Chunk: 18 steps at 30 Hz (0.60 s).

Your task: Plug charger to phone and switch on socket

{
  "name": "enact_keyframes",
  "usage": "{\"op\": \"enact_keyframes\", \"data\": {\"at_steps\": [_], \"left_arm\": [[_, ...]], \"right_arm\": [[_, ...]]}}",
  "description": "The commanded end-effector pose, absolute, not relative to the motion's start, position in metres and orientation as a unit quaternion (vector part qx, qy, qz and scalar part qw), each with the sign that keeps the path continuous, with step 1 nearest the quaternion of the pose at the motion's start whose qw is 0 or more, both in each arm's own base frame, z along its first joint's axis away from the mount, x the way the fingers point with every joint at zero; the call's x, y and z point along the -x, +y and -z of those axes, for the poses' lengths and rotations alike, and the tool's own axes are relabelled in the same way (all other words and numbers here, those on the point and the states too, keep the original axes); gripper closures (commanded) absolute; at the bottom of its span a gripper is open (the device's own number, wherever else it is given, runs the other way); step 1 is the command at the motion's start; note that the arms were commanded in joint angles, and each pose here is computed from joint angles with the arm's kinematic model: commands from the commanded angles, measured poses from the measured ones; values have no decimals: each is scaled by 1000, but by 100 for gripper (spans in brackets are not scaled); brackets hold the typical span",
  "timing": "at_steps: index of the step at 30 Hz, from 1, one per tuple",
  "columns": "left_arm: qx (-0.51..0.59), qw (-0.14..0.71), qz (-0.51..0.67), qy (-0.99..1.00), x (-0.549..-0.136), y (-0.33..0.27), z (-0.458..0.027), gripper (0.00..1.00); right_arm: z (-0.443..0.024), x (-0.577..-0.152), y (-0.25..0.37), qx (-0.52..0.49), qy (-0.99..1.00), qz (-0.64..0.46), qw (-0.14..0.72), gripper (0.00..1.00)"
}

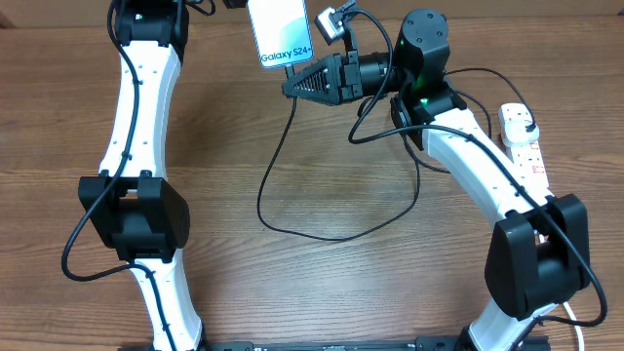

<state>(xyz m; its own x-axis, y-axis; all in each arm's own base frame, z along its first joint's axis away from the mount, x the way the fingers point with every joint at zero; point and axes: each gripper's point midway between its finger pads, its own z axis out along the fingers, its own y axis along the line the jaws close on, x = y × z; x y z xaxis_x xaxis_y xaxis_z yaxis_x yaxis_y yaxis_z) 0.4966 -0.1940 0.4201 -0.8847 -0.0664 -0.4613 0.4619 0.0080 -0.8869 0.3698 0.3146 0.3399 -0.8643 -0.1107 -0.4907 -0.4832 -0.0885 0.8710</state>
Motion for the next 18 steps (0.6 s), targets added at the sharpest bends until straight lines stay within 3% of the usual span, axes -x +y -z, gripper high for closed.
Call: {"op": "enact_keyframes", "data": {"at_steps": [1,8,9,10,11,12,13,18], "left_arm": [[-206,145,691,677,-464,-209,-427,96],[-209,149,690,676,-464,-209,-427,96],[-210,149,690,676,-464,-209,-427,96],[-209,149,690,676,-465,-209,-427,96],[-208,150,690,676,-465,-208,-427,96],[-206,153,690,677,-466,-207,-427,96],[-204,158,689,677,-468,-205,-427,96],[-186,193,683,679,-482,-184,-428,96]], "right_arm": [[-361,-397,303,188,661,-694,214,96],[-364,-398,303,192,656,-694,226,96],[-364,-398,303,192,656,-694,226,91],[-364,-398,303,192,656,-694,225,78],[-364,-397,303,195,656,-694,223,58],[-364,-396,303,196,656,-694,222,25],[-364,-395,303,199,656,-695,220,0],[-363,-392,303,204,655,-695,214,0]]}}
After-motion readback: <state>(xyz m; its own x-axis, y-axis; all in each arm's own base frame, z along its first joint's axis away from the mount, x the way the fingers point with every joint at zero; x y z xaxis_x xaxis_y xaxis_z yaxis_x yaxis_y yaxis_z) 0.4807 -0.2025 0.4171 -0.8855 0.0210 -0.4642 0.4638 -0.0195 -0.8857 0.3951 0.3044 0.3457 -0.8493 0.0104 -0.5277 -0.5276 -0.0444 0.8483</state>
